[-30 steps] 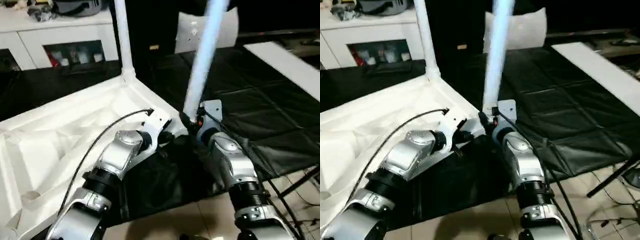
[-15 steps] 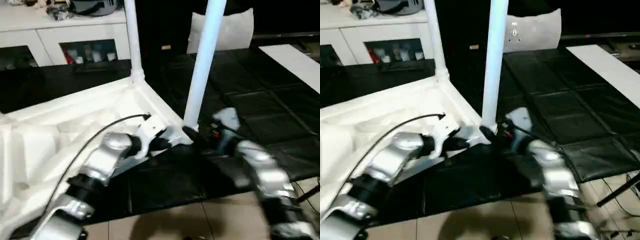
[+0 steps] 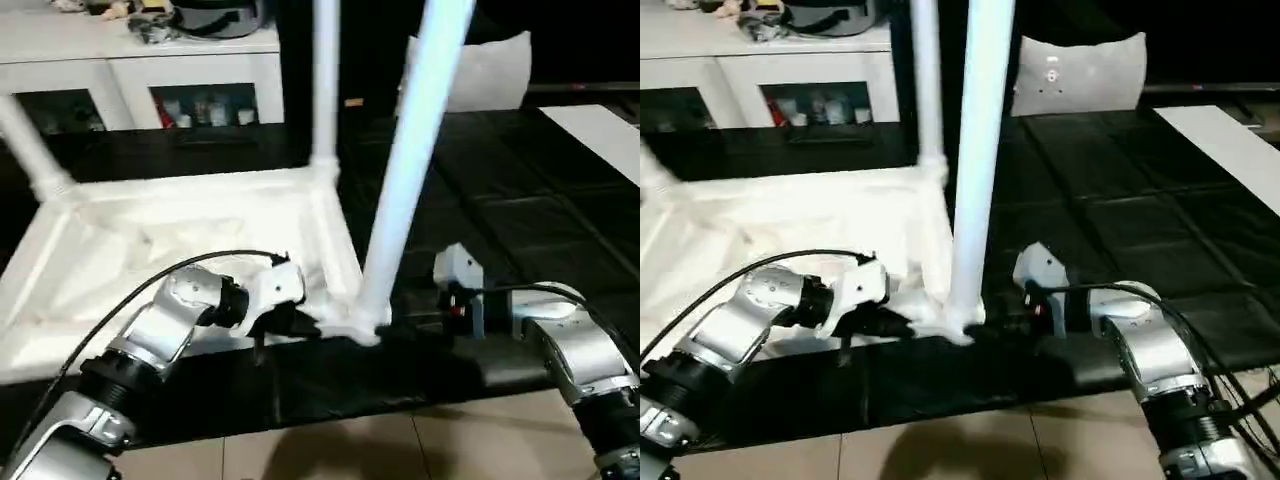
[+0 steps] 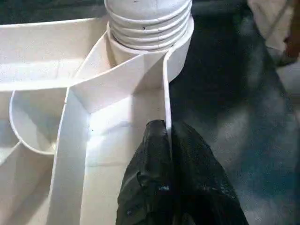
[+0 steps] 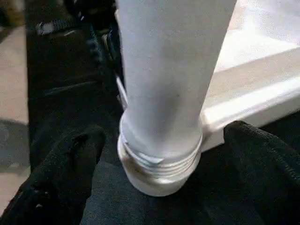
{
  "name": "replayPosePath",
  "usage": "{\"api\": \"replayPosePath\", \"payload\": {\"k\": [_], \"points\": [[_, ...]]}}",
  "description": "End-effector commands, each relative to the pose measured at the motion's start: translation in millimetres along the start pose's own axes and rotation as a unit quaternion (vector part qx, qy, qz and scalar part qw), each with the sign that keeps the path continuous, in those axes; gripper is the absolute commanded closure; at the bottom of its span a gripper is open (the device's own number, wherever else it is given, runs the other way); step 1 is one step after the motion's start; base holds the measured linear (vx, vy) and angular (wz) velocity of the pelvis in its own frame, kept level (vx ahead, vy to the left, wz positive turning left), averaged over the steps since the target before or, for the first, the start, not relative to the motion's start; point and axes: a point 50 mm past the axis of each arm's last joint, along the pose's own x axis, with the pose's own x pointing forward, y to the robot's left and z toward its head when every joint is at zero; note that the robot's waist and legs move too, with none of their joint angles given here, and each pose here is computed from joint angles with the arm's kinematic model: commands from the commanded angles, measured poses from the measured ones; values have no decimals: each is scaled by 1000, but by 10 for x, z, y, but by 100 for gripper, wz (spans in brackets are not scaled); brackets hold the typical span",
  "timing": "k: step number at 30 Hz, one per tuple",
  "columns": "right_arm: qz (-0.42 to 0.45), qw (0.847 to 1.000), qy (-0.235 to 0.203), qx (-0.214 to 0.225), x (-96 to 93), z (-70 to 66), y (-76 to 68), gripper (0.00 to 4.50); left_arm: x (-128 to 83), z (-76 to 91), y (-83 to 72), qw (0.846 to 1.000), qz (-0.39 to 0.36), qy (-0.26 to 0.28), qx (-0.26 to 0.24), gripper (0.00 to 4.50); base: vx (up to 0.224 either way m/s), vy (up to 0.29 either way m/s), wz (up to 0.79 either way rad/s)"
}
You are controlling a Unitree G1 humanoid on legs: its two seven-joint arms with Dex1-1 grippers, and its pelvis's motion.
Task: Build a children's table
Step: Rotate leg to tighten
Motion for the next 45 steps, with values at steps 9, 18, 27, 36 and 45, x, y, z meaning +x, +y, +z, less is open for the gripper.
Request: {"api": "replayPosePath", "payload": {"k": [9,18,27,36,45], "points": [[43,999,8,-21,36,58,-16,92,9,138,-25,997,-45,3,59,450,0,0,0],[48,998,-1,-32,75,59,-19,172,22,132,-29,997,-48,4,63,450,0,0,0],[57,998,-1,-36,112,31,20,233,25,112,-35,997,-49,9,63,450,0,0,0],[43,999,-9,23,128,1,18,242,31,106,-39,997,-47,9,62,450,0,0,0],[36,999,-4,41,152,-40,35,143,42,105,-38,997,-47,9,63,450,0,0,0]]}}
